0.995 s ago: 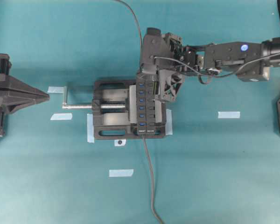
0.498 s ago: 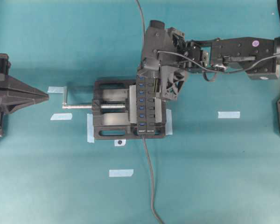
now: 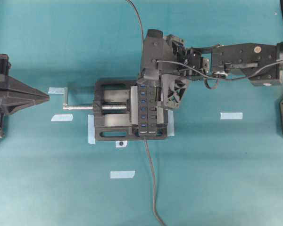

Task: Insert the USB into the center port of the fixed hub
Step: 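Lift the plug and align it with the hub's center port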

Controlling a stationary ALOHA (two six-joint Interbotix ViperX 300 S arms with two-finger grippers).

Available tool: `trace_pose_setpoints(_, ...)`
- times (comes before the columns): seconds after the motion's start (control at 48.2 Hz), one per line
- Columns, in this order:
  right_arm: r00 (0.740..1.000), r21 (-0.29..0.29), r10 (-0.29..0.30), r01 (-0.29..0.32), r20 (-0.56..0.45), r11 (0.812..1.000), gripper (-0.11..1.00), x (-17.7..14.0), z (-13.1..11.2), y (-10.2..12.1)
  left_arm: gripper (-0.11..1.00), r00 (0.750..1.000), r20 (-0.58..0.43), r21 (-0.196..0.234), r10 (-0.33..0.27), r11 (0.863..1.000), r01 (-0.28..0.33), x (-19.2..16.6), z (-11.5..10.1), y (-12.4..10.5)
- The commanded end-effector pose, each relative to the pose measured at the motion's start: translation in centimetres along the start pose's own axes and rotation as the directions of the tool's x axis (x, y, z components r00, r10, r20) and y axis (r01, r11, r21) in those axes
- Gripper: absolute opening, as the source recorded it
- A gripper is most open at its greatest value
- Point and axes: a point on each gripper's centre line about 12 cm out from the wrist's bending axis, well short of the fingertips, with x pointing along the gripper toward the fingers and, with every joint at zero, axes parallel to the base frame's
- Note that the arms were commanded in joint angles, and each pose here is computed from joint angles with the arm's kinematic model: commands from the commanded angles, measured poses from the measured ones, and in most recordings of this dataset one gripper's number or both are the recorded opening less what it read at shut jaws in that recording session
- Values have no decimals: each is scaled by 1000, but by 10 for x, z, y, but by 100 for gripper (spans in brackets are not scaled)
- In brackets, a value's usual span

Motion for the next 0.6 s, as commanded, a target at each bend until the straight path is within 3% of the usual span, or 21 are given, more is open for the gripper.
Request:
trace_pose_setpoints(0.0,998,9,-1,0,63,1000,7,-14,18,0,0,1000,20,0,0,1000,0,1,8,0)
trace_pose_setpoints(0.581,999,-7,16,-16,45,1000,7,-14,16,10,0,1000,17,-2,2,1000,-2,1,7,0)
